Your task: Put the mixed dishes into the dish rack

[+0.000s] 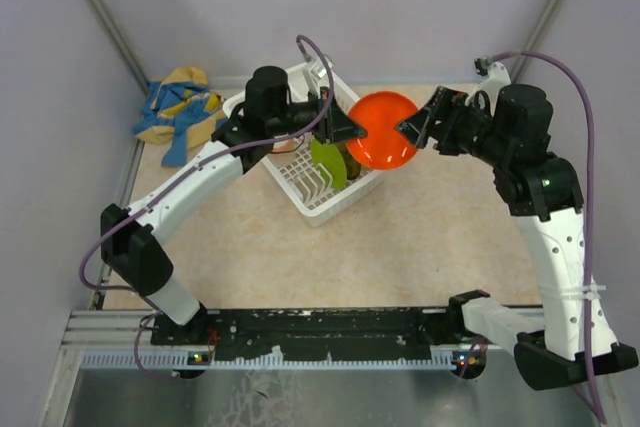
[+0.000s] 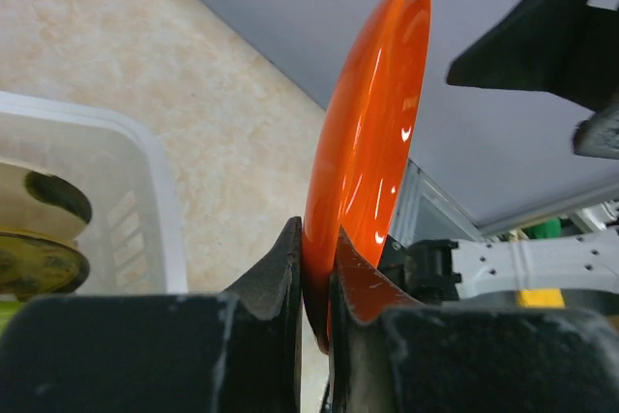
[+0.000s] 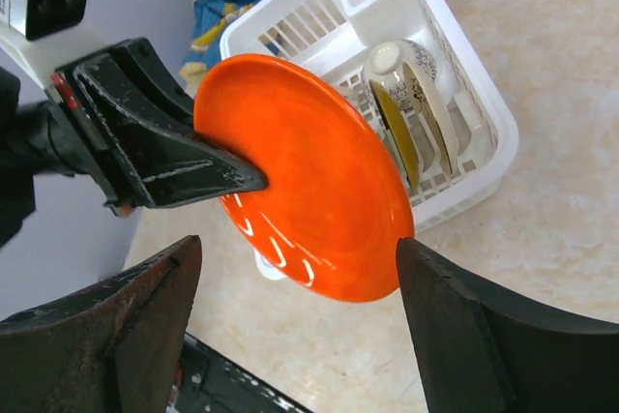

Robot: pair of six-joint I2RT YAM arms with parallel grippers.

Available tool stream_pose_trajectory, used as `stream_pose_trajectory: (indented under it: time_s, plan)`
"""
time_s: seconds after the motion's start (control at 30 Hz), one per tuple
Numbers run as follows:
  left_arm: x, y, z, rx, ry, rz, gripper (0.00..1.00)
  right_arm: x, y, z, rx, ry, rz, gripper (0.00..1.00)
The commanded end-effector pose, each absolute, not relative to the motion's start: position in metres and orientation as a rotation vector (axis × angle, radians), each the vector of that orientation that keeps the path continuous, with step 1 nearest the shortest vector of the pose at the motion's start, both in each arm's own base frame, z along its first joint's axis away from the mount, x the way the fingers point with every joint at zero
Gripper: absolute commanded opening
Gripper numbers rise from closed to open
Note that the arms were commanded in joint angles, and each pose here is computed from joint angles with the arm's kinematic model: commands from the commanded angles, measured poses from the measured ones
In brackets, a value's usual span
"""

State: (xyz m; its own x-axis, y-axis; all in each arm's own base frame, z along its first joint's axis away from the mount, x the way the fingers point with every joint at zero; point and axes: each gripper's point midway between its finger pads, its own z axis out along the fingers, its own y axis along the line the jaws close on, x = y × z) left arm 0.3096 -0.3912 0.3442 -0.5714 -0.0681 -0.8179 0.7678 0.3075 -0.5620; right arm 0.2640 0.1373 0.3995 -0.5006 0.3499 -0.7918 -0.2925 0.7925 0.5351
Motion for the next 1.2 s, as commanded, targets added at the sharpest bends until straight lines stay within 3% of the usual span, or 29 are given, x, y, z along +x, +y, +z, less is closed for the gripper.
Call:
stream_pose_trajectory:
  time_s: [0.0,0.37,0.73,0.8,0.87,0.9,0.97,1.03,1.1,1.17]
  plan:
    - [0.273,-0.383,0.373,0.713,1.795,-1.517,0.00,0.261,0.145,0.417,-0.174,1.857,0.774,0.80]
    - [0.258,-0.360,0.383,0.755,1.800,-1.575,0.00,0.259,0.156,0.404,-0.235,1.901,0.830,0.73]
    - [0.252,-0.360,0.388,0.765,1.793,-1.633,0.00,0.246,0.175,0.386,-0.272,1.931,1.000,0.35]
    - [0.253,-0.360,0.383,0.763,1.807,-1.627,0.00,0.245,0.178,0.386,-0.278,1.925,1.031,0.26]
    - [0.255,-0.358,0.379,0.751,1.824,-1.612,0.01,0.246,0.180,0.386,-0.275,1.927,1.046,0.09]
    - [0.256,-0.356,0.377,0.742,1.830,-1.594,0.06,0.247,0.180,0.386,-0.273,1.928,1.045,0.00]
    - [0.262,-0.349,0.372,0.701,1.851,-1.547,0.31,0.249,0.180,0.386,-0.271,1.936,1.032,0.00]
    - [0.274,-0.335,0.366,0.628,1.870,-1.476,0.35,0.254,0.179,0.389,-0.276,1.944,0.977,0.00]
    - [0.288,-0.316,0.356,0.545,1.904,-1.406,0.47,0.260,0.181,0.388,-0.294,1.968,0.899,0.00]
    - [0.305,-0.289,0.349,0.438,1.937,-1.313,0.53,0.265,0.187,0.384,-0.319,1.995,0.847,0.00]
